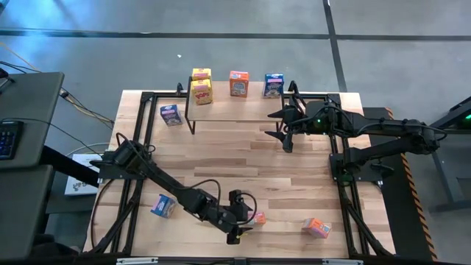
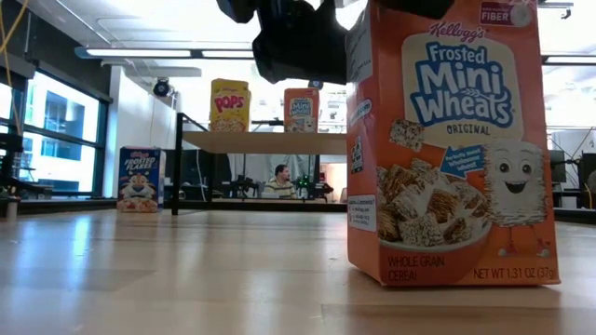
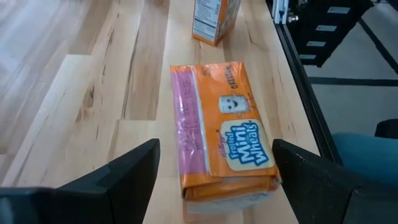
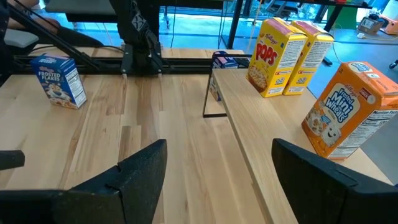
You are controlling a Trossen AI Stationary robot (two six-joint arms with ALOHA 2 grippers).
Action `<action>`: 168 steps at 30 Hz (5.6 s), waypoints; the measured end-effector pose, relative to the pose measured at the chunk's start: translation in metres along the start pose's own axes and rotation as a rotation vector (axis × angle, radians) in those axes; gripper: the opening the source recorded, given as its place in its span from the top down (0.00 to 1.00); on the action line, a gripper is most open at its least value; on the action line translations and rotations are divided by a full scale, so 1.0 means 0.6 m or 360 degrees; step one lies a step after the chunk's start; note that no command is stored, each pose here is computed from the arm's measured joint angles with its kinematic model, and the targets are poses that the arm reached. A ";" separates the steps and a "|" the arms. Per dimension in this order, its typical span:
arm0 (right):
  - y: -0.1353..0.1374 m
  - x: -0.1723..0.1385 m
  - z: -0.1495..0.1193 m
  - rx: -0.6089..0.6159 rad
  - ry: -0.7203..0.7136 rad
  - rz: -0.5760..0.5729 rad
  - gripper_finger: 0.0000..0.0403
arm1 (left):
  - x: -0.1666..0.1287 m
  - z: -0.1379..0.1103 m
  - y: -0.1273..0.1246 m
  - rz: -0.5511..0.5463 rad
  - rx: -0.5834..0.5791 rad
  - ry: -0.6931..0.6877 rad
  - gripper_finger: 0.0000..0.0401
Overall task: Stack cereal on shelf
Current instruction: Put the left orange cereal box on the shelf aligned with the other orange cereal box
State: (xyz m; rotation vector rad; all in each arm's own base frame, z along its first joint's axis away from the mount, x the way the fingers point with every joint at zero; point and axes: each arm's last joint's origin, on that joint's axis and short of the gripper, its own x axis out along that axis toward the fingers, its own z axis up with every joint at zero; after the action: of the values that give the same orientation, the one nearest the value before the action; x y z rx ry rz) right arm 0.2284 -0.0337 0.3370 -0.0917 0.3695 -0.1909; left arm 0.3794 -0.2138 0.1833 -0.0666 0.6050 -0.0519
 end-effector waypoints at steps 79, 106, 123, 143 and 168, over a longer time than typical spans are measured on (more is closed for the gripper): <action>0.000 0.000 -0.001 -0.0001 0.0011 0.0001 0.30 | -0.317 0.166 0.433 0.0465 0.0523 -0.0218 0.55; 0.000 0.000 -0.001 -0.0001 0.0011 0.0002 0.30 | -0.276 0.132 0.647 0.0344 0.0461 -0.0424 0.55; 0.000 0.000 -0.001 -0.0001 0.0011 0.0001 0.30 | -0.261 0.108 0.698 0.0271 0.0367 -0.0465 0.55; 0.000 0.000 -0.001 -0.0001 0.0011 0.0001 0.30 | -0.266 0.103 0.705 0.0223 0.0342 -0.0479 0.52; 0.000 0.000 -0.001 -0.0001 0.0011 0.0001 0.30 | -0.278 0.115 0.702 0.0270 0.0322 -0.0545 0.41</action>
State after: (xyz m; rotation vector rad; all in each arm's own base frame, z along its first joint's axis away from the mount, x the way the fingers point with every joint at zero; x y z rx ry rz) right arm 0.2281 -0.0337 0.3364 -0.0914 0.3763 -0.1904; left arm 0.2939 0.2205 0.3017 0.1693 0.2593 0.0623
